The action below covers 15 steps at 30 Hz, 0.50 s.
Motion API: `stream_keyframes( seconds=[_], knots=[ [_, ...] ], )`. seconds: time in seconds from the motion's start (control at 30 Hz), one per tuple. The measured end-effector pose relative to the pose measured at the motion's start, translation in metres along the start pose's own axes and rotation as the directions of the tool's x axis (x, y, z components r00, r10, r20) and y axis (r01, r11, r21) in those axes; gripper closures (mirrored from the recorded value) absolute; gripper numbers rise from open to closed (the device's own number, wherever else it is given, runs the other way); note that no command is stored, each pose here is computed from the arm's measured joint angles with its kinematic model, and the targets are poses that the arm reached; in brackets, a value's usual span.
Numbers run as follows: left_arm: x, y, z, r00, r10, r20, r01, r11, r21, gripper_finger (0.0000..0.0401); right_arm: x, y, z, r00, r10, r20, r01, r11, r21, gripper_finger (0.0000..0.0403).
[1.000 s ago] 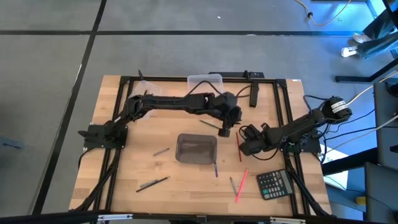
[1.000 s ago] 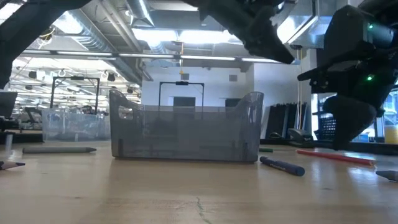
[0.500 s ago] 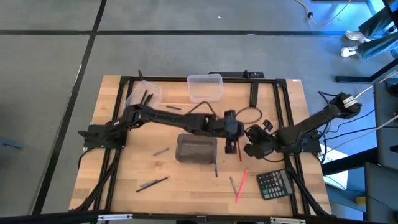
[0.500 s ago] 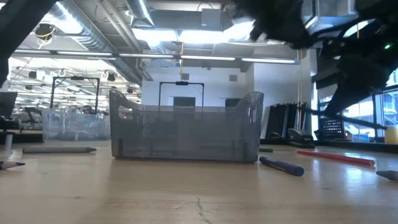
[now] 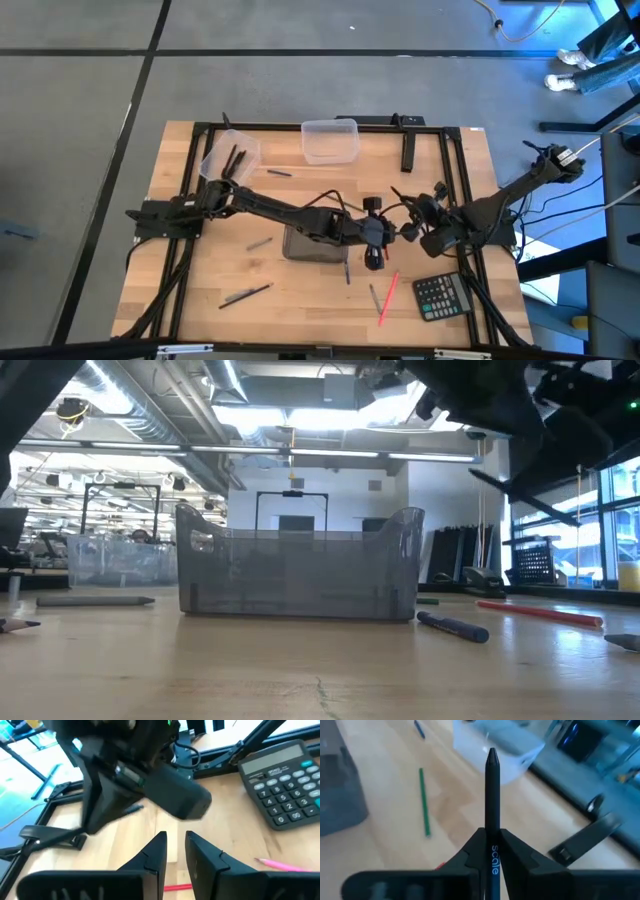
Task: Sort crayons/erasers/pens/pencils in bins
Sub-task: Put the black pen into the left transparent bin
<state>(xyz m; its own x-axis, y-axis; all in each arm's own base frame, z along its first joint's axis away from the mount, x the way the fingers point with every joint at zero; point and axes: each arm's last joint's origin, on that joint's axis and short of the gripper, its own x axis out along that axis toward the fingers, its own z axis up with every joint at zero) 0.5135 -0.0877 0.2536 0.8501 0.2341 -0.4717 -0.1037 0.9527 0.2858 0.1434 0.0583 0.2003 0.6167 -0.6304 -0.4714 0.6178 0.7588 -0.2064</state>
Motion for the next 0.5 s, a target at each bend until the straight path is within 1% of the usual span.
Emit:
stream_keyframes(
  seconds=[0.07,0.17,0.23,0.3,0.33,0.4,0.47,0.5],
  knots=[
    [0.001,0.001,-0.002,1.0,0.002,-0.007,-0.002,1.0,0.025,0.0339,-0.002,-0.003,0.003,0.999,-0.017,0.039,0.018,0.999,-0.03,0.0355],
    [0.009,0.004,-0.009,0.999,0.016,0.036,-0.019,0.997,0.081,0.0339,-0.004,-0.007,0.006,0.996,-0.039,0.082,0.043,0.998,-0.051,0.0355],
    [0.016,0.016,-0.016,0.998,0.009,0.062,-0.014,0.997,0.081,0.0339,-0.005,-0.01,0.007,0.992,-0.059,0.11,0.064,0.997,-0.044,0.0354],
    [0.023,0.038,-0.018,0.993,-0.017,0.12,0.015,1.0,0.022,0.0339,-0.005,-0.012,0.004,0.991,-0.067,0.117,0.073,0.996,-0.046,0.0354],
    [0.023,0.05,-0.021,0.991,-0.042,0.128,0.043,0.999,-0.008,0.0339,-0.004,-0.013,0.003,0.991,-0.066,0.114,0.072,0.996,-0.05,0.0354],
    [0.027,0.067,-0.026,0.976,-0.098,0.194,0.113,0.991,-0.068,0.0339,-0.004,-0.014,0.001,0.993,-0.059,0.103,0.064,0.997,-0.051,0.0354],
    [0.03,0.076,-0.036,0.961,-0.146,0.233,0.174,0.979,-0.106,0.0339,-0.004,-0.015,-0.001,0.993,-0.059,0.102,0.065,0.997,-0.049,0.0354],
    [0.032,0.079,-0.042,0.96,-0.155,0.233,0.187,0.975,-0.123,0.0339,-0.004,-0.015,-0.001,0.993,-0.058,0.104,0.063,0.997,-0.047,0.0354]
  ],
)
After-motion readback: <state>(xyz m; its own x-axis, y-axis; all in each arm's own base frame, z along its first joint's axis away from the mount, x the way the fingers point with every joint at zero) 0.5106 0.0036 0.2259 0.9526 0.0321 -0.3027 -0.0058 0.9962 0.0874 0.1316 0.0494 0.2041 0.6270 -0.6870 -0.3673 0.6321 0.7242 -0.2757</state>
